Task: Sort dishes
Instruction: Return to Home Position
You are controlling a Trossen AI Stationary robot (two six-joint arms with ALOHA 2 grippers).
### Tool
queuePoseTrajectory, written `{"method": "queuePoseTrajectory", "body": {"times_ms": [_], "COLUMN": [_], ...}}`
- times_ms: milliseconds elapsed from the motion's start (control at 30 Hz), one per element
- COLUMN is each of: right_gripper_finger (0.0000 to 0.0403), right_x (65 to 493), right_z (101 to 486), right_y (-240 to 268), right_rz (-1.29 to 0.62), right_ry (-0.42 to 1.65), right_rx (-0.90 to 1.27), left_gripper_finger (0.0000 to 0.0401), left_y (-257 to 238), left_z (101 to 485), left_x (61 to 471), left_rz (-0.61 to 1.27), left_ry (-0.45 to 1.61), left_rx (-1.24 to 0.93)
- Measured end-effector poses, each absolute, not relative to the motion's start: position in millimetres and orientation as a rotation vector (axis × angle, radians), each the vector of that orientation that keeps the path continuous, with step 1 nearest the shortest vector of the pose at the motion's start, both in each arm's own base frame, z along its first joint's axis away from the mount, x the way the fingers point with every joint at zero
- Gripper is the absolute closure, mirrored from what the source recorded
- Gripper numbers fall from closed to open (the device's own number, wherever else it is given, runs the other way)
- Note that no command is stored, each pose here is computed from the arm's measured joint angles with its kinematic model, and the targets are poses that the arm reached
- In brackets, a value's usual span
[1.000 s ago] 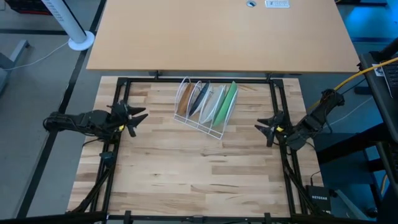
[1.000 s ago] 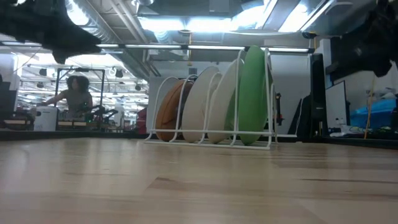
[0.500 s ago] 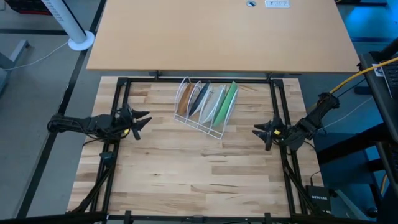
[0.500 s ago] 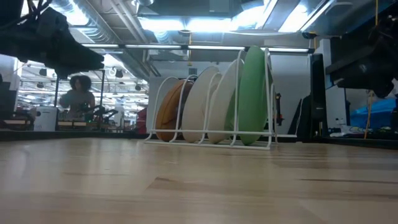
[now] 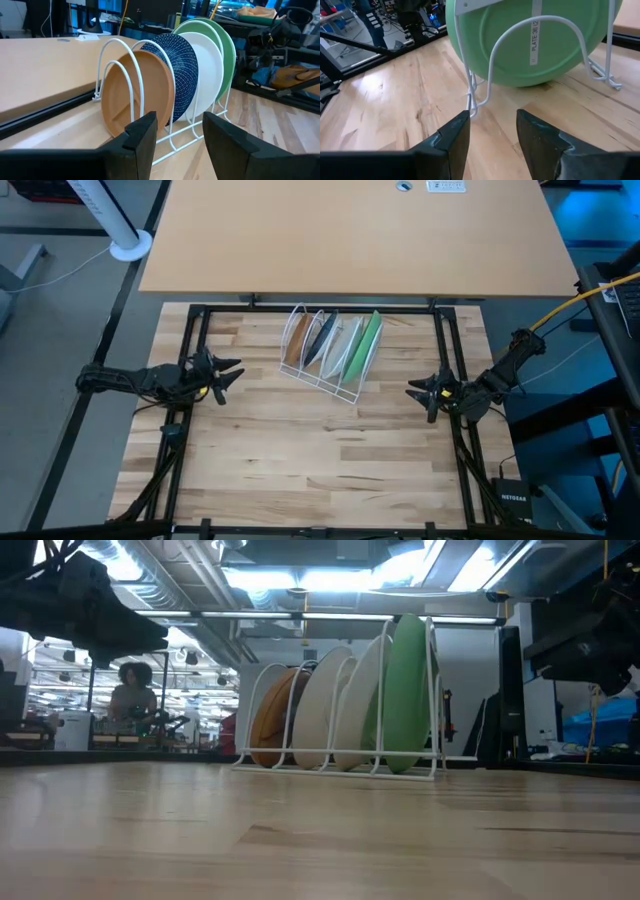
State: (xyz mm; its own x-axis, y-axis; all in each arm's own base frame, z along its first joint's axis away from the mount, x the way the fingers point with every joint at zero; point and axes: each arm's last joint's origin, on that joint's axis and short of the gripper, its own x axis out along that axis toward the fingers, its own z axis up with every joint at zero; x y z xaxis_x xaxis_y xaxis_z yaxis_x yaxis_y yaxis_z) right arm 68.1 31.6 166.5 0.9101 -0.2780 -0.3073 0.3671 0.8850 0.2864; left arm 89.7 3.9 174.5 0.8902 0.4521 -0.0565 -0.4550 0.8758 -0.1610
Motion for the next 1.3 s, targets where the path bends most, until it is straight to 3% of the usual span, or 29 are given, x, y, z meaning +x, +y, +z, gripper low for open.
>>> {"method": "queuePoseTrajectory", "body": {"times_ms": [833, 1100, 1300], "right_gripper_finger": [0.0237, 0.0237, 0.0237], "right_x": [69.3, 69.2, 70.0], "right_z": [164.4, 164.3, 166.1], "right_y": [42.4, 43.0, 39.6], "right_rz": [-0.043, -0.021, -0.109], "right_ry": [0.437, 0.449, 0.375], "right_rx": [0.447, 0.440, 0.301], "left_gripper_finger": [0.0249, 0.0249, 0.0249], "left_y": [3.9, 3.9, 3.9], "left_z": [174.1, 174.1, 174.0], "left_x": [89.8, 89.8, 89.8], "left_rz": [0.473, 0.472, 0.473], "left_ry": [0.019, 0.019, 0.020], "left_rx": [-0.172, -0.172, -0.171]}}
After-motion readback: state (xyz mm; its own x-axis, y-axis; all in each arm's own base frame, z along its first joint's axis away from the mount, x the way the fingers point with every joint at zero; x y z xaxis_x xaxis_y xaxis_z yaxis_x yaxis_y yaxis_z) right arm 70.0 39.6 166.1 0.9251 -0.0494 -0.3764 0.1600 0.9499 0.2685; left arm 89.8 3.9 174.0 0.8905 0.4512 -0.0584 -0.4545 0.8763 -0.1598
